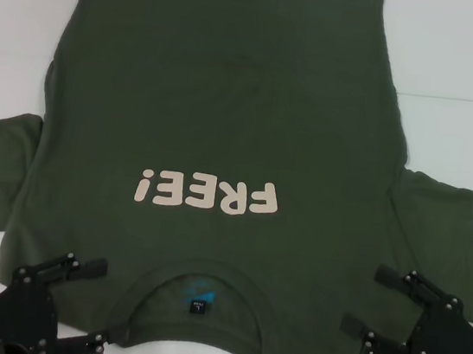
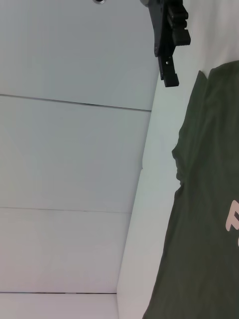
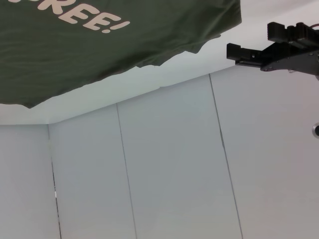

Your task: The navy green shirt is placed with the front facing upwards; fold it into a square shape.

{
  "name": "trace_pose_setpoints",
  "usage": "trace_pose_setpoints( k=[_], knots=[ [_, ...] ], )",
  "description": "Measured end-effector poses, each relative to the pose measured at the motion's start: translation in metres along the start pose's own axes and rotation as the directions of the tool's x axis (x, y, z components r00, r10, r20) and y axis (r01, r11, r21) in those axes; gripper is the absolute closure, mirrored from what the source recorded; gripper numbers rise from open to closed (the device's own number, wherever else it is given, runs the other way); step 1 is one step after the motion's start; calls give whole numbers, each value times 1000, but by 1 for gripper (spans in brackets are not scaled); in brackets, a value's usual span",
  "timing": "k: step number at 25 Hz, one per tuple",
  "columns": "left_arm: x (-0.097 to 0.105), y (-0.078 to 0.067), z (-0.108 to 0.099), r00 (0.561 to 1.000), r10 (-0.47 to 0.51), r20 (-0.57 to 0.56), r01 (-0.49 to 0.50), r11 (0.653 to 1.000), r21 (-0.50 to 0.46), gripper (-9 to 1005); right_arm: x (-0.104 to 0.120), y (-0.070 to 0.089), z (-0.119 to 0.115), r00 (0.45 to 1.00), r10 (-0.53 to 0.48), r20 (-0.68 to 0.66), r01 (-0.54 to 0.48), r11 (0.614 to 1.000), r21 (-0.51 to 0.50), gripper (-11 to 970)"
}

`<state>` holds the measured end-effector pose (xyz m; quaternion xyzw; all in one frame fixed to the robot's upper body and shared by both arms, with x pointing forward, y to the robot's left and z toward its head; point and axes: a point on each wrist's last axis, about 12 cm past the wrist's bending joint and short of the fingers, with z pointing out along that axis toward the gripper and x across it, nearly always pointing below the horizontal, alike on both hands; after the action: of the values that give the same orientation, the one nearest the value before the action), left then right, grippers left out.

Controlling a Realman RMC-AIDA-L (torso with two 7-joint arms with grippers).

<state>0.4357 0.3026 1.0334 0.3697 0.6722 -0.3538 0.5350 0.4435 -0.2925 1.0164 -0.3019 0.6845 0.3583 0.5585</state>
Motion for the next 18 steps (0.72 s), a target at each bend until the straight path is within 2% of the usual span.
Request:
trace_pose_setpoints(
  k=[11,14,17,18],
  knots=[
    [0,1,0,1000,-9,2,9,1000,-5,155,0,0,0,1000,1,0,-1,1000,0,34],
    [-3,5,-3,996,-91,25,92,995,-32,156,0,0,0,1000,1,1,-1,1000,-1,34],
    [-12,18,-10,966,-252,54,254,965,-56,157,0,0,0,1000,2,1,-2,1000,-1,34],
    [-17,24,-13,946,-317,62,321,945,-61,158,0,0,0,1000,4,1,-4,1000,-1,34]
  ],
)
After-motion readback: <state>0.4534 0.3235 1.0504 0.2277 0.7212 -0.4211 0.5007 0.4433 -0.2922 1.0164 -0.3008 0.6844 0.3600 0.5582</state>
